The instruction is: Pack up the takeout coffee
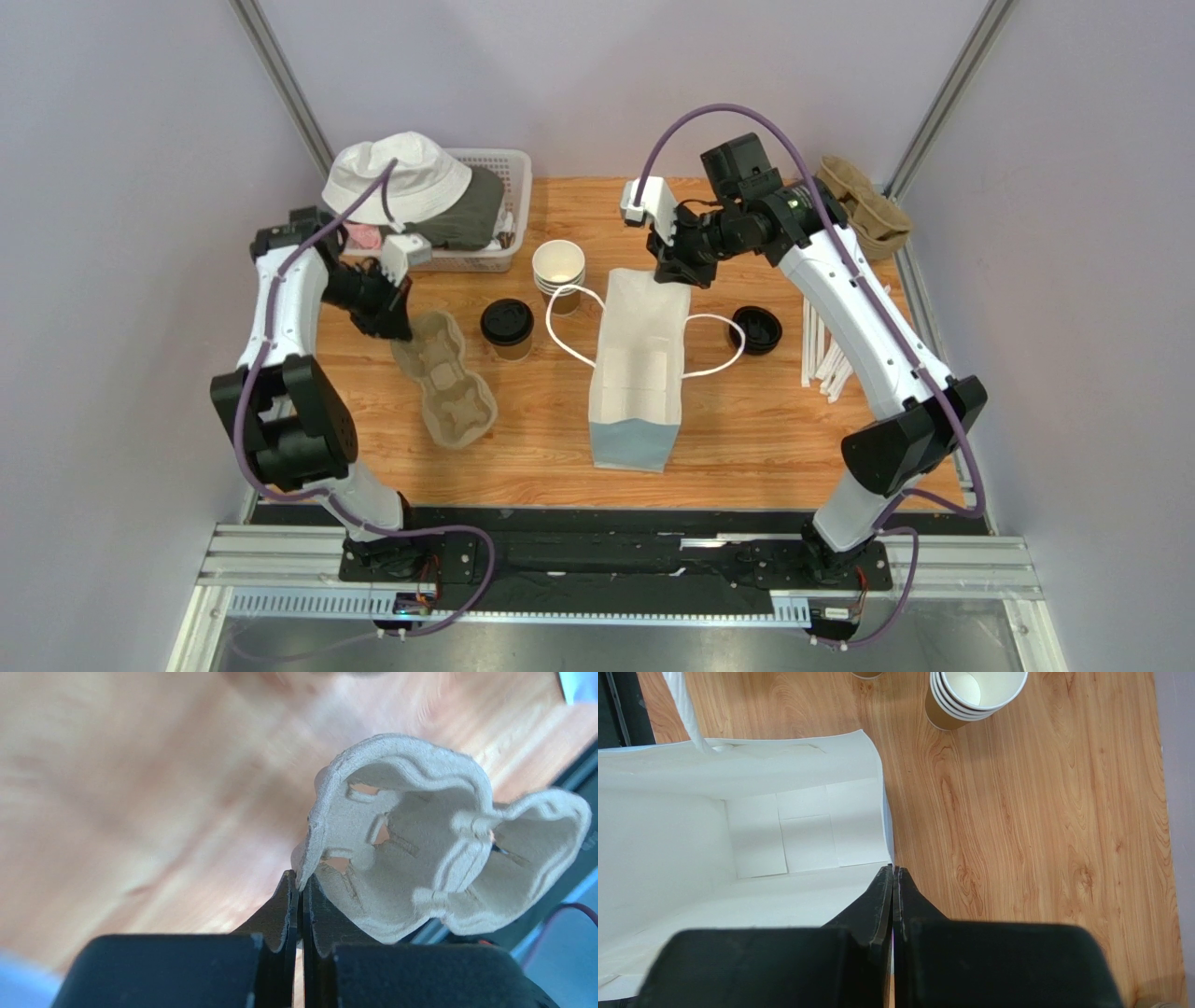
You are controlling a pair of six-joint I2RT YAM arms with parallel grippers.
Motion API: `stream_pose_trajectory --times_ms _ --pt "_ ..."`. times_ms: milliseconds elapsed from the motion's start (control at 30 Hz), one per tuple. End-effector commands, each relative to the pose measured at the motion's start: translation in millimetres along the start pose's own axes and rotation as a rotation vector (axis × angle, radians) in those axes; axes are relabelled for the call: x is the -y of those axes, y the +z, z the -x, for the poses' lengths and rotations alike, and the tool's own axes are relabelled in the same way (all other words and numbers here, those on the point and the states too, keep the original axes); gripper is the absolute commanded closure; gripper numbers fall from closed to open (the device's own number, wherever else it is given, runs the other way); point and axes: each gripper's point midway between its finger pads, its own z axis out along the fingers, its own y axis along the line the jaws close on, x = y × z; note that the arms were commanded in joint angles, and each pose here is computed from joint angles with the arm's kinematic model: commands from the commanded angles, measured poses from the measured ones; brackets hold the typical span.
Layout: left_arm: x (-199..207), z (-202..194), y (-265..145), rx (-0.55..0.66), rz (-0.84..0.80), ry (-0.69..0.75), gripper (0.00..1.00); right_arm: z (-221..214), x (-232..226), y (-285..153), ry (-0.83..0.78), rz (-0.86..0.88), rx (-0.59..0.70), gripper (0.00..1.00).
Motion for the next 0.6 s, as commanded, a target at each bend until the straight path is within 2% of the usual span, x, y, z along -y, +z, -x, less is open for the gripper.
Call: stream_pose_trajectory --times_ms 0,67,100,167,200,267,333,400,433,500,533,567 --pt "43.3 51.6 -86.2 0.117 0.109 0.088 1.0 21.4 -1.8 -27.5 -0.002 -0.076 0.083 1.0" --pt "56.6 68.9 -110.8 0.163 0.155 0.08 1.0 23.6 -4.1 -33.3 0.004 -0.088 0.094 1.0" --pt "60.8 88.1 -133.8 0.211 0.217 0.119 1.0 22.2 -5.2 -33.6 0.026 -0.089 0.093 1.0" --pt "72.4 110.2 -153.3 0.259 0.267 0.149 1.0 24.6 -7.0 -37.6 0.037 -0.099 0.103 1.0" --pt "82.5 128.3 -174.2 0.319 0.321 0.162 1.0 24.6 -8.0 -38.0 0.051 -0.099 0.105 1.0" --pt "99.3 156.1 -191.1 0.393 0.37 0.232 1.0 24.0 -8.2 -38.6 0.064 -0.106 0.102 1.0" --pt "130.1 188.8 -219.8 0.53 0.413 0.331 1.0 23.4 -7.3 -41.3 0.078 -0.117 0.1 1.0" --pt "142.8 206.7 -245.1 0.622 0.486 0.361 1.0 24.9 -6.9 -42.6 0.083 -0.126 0.101 1.0" --pt "162.6 224.2 -251.1 0.691 0.471 0.4 1.0 25.1 -6.9 -44.0 0.098 -0.132 0.1 1.0" --pt "176.1 234.9 -265.1 0.733 0.528 0.445 1.0 30.0 -7.0 -47.7 0.107 -0.14 0.111 1.0" --pt "198.4 246.0 -261.4 0.757 0.497 0.53 1.0 29.8 -7.8 -47.7 0.118 -0.138 0.107 1.0" --pt "198.3 248.2 -264.8 0.749 0.554 0.543 1.0 33.4 -7.4 -50.9 0.133 -0.15 0.111 1.0"
